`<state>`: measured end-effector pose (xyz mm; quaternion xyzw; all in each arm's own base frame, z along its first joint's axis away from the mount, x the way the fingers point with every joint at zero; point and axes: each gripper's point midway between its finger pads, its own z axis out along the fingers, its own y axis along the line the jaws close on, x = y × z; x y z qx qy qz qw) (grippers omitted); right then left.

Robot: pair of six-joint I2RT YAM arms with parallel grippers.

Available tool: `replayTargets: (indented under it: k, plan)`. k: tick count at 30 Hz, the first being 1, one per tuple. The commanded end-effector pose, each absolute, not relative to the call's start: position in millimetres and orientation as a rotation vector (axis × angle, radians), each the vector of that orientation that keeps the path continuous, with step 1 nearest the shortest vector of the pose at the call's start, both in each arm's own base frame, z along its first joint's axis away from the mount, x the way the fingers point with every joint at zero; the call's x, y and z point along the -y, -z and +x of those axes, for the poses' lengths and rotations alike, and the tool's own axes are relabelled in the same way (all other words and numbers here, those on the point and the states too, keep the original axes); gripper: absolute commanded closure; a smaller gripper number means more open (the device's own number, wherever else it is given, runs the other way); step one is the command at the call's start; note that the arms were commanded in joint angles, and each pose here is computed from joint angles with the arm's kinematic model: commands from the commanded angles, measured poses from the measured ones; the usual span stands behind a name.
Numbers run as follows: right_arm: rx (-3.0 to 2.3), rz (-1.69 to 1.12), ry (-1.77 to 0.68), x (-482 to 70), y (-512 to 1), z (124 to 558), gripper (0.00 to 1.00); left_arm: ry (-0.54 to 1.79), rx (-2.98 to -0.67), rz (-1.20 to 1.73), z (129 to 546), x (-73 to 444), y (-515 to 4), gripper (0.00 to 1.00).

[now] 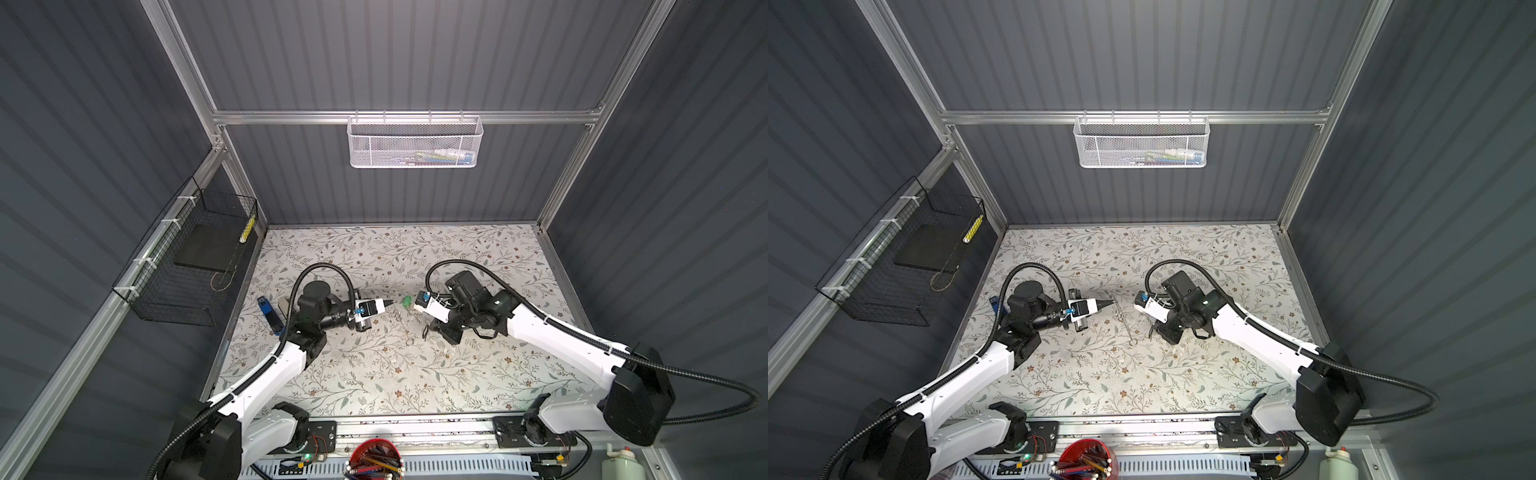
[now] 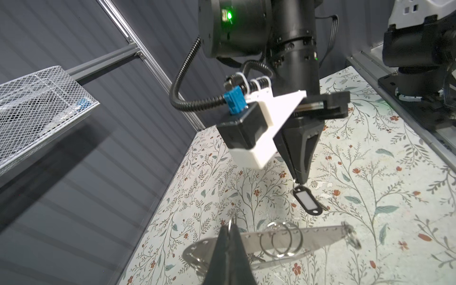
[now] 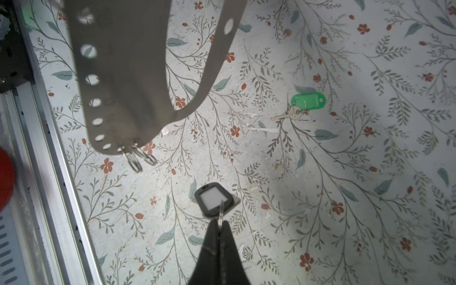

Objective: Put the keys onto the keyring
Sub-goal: 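Carry the black-tag key with the right gripper toward the plate held by the left gripper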

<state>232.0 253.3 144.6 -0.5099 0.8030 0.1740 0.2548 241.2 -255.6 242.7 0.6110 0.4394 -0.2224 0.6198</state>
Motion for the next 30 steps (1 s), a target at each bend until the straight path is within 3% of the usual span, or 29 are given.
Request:
replayTargets:
  k: [1,16,30]
  plan:
    - [-2.212,-1.238,-0.569,-255,-162,227,1.00,0.461,-0.888,1.487,228,263,-258,1.00]
    - [-2.231,-1.072,-0.914,-280,-198,207,1.00,0.165,-0.755,1.636,214,297,-243,1.00]
    - [-2.238,-1.088,-0.995,-291,-206,204,1.00,0.158,-0.743,1.672,211,302,-237,1.00]
